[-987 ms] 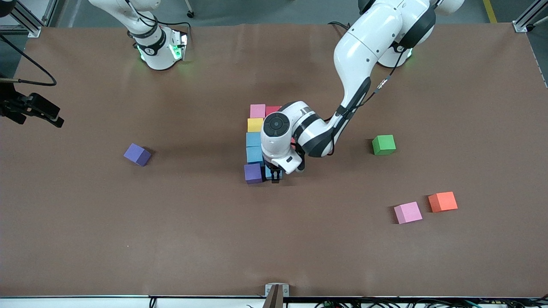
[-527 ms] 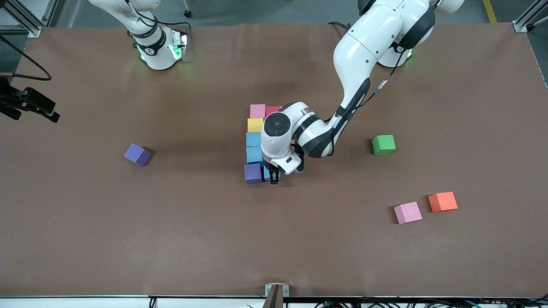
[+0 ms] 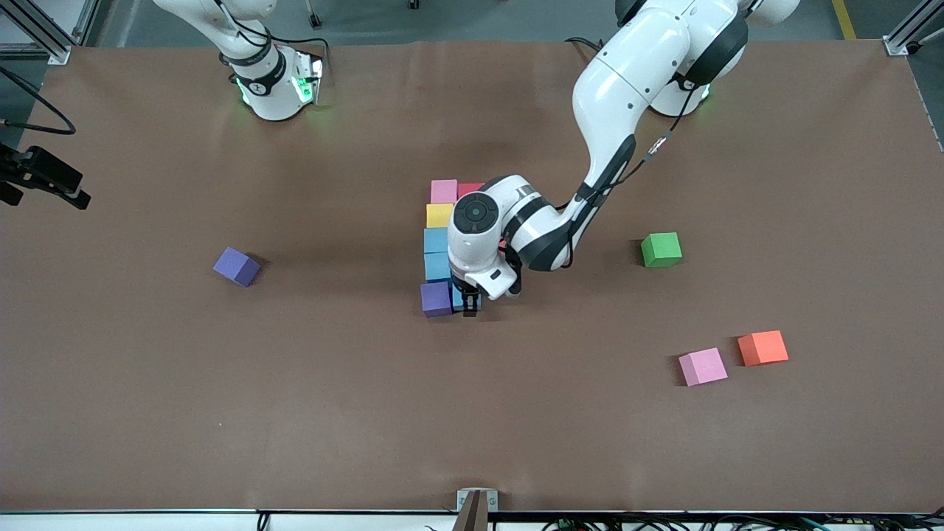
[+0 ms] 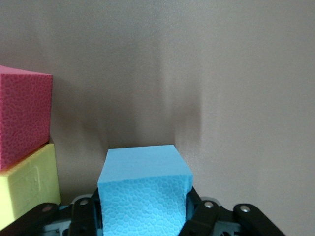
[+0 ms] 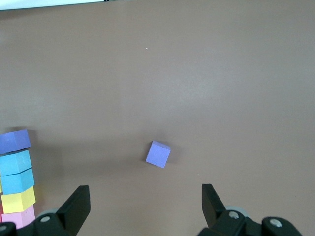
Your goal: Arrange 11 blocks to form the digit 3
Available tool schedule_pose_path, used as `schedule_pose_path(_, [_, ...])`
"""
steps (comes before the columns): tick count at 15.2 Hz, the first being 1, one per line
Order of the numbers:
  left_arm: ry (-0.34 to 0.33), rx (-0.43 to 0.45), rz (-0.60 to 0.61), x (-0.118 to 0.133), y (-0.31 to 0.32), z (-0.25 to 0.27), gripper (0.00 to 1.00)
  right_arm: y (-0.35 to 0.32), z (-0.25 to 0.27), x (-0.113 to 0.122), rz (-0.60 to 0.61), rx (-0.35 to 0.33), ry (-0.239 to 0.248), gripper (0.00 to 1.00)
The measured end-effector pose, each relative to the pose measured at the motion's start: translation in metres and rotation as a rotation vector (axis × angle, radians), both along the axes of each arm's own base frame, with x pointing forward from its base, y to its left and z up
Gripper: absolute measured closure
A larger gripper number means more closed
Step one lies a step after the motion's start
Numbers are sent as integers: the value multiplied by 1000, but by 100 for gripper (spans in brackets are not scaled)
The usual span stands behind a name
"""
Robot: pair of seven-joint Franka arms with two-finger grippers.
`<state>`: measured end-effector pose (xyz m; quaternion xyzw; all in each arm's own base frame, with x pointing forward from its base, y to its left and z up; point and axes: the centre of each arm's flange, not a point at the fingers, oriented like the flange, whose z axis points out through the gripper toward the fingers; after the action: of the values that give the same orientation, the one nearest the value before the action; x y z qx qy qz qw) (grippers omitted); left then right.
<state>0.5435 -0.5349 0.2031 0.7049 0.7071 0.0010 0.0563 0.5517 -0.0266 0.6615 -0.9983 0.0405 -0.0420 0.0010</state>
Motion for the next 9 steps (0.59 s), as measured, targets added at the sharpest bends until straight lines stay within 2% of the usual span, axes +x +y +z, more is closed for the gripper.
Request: schedule_pose_path(9, [1,-1,-1,-1,0,-3,41,-1,3,0,-2,0,-7,0])
